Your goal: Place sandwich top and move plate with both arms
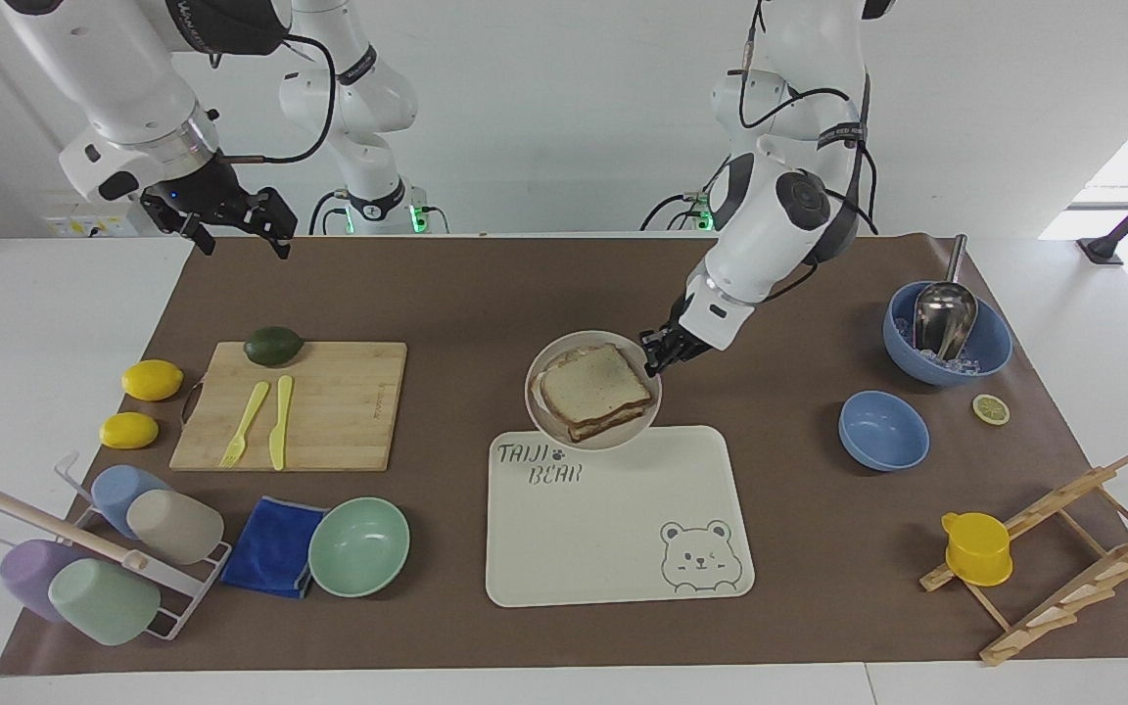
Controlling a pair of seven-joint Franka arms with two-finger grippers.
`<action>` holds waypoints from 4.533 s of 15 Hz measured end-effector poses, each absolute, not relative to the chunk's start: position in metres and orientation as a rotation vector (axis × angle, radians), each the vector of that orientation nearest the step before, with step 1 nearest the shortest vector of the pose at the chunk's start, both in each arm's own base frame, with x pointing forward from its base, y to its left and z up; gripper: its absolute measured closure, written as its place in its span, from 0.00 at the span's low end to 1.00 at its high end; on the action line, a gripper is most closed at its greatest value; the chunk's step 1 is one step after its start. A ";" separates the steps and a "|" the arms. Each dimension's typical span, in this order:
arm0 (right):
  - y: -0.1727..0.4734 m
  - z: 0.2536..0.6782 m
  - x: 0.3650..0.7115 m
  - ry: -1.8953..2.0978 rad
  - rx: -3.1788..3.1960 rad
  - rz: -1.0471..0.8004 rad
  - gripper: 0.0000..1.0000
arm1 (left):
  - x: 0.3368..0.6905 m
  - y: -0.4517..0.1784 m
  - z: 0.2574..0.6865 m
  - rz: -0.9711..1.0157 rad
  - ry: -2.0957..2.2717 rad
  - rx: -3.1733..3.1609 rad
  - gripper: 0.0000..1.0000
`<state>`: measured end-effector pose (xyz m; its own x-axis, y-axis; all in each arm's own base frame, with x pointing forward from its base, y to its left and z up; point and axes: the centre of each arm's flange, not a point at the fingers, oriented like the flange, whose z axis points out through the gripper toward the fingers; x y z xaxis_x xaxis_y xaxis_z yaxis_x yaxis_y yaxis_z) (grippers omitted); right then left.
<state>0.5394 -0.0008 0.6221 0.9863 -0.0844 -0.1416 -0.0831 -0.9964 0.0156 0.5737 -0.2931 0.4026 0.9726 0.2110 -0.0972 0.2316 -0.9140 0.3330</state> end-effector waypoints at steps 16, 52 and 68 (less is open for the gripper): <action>-0.002 0.622 0.539 -0.135 3.121 -0.223 0.00 | 0.627 -0.295 0.322 0.025 0.357 2.758 0.96; -0.002 0.622 0.539 -0.135 3.121 -0.223 0.00 | 0.506 -0.117 0.584 -0.118 0.036 3.099 0.00; -0.002 0.622 0.539 -0.135 3.121 -0.223 0.00 | 0.527 -0.111 0.608 -0.036 0.054 3.089 0.00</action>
<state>0.5394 -0.0018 0.6220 0.9861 -0.0864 -0.1417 -0.0851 -0.9963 0.0156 0.5271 -0.1111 0.6083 0.9991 0.0341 -0.0242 0.0353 -0.9981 0.0514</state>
